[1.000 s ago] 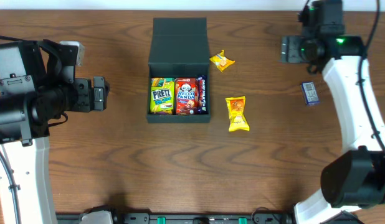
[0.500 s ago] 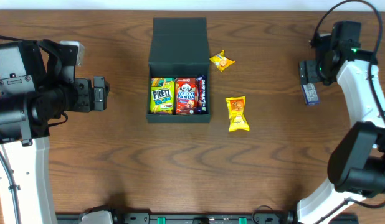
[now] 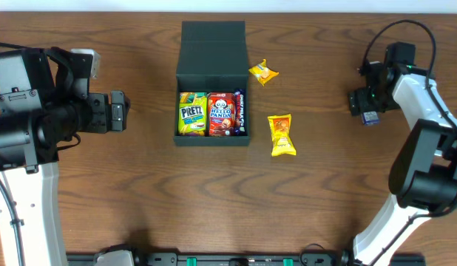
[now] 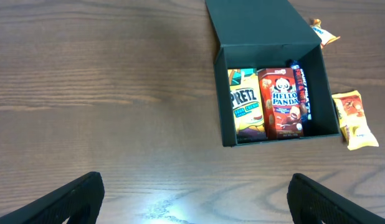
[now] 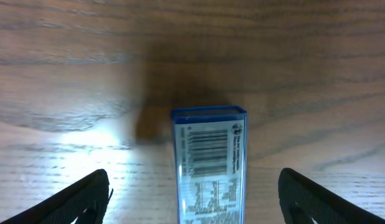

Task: Pack container
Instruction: 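Grasp the small blue packet with the right gripper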

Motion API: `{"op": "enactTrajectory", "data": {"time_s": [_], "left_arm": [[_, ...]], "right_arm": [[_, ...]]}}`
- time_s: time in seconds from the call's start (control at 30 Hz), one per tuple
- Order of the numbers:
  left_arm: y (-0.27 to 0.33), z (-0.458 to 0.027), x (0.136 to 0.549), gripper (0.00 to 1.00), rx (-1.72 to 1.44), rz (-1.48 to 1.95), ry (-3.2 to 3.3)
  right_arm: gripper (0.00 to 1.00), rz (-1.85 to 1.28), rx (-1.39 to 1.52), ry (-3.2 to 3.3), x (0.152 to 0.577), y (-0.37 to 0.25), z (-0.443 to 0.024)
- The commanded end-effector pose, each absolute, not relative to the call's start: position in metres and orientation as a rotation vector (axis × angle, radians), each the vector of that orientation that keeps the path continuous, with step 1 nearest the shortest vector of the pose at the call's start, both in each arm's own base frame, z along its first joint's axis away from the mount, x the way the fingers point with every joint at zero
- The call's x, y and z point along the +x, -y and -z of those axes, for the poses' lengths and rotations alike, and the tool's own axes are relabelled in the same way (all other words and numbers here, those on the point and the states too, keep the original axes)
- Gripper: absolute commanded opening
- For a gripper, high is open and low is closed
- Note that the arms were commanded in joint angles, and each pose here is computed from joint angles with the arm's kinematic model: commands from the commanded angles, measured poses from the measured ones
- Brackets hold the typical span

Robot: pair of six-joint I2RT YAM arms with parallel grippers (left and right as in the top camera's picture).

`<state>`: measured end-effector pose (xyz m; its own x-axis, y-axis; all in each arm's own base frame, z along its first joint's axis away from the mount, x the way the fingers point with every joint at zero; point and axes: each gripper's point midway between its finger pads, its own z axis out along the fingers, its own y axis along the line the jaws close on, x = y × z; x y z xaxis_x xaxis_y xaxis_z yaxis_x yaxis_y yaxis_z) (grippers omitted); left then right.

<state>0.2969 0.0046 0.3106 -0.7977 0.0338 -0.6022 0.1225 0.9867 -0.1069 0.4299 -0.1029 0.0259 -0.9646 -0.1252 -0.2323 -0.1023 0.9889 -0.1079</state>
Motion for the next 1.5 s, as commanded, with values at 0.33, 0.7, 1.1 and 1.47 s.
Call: {"op": "enactTrajectory", "data": {"time_s": [0.33,0.7,1.1,1.47], "left_arm": [[-0.006,-0.317,0.298,0.95,0.098,0.174,-2.472],[-0.006,-0.317,0.298,0.95,0.098,0.174,-2.472],[-0.006,-0.317,0.298,0.95,0.098,0.174,-2.472],[-0.006,-0.317,0.298,0.95,0.098,0.174,-2.472]], "right_arm": [[0.81,-0.032,-0.105,-2.928,0.422,0.110,0.007],[0.58,-0.051,-0.107,-2.911,0.426,0.108,0.007],[0.26,-0.084,0.082,-2.910,0.427,0.105,0.006],[0.02,-0.236,0.061,-2.839,0.458,0.034,-0.053]]}}
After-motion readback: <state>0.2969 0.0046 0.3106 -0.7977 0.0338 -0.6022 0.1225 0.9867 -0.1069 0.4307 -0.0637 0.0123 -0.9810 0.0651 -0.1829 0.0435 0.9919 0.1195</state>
